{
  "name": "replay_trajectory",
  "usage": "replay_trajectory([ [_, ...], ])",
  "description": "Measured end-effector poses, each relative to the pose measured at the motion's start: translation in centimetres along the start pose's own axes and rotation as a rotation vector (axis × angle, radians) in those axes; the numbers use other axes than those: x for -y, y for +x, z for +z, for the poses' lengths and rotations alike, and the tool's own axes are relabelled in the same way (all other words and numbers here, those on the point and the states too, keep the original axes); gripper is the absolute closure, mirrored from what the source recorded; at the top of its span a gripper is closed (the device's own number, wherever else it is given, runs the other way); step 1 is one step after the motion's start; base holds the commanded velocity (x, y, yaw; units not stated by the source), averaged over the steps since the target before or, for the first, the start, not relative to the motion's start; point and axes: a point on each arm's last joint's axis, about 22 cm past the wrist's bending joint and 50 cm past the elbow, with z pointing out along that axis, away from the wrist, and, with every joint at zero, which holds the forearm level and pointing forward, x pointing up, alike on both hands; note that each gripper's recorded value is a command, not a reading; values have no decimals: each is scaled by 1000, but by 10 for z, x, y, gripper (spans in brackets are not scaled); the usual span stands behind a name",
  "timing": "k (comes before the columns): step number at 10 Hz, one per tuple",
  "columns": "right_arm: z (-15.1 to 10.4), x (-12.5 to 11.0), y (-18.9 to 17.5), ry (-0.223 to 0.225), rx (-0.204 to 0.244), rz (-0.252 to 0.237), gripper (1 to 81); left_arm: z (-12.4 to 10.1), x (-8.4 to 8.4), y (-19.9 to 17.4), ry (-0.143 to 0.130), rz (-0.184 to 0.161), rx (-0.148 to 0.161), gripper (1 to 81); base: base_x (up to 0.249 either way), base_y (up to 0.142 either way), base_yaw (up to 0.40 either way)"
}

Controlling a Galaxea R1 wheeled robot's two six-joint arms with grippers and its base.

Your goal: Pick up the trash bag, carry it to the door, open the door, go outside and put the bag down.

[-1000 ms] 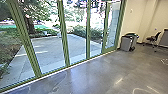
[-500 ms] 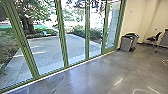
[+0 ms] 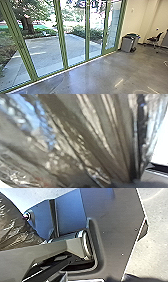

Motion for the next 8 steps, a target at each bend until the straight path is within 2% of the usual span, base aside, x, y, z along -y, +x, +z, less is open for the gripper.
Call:
replay_trajectory([
  [8,0,0,0,0,0,0,10,0,0,0,0,0,0,811,137,0,0],
])
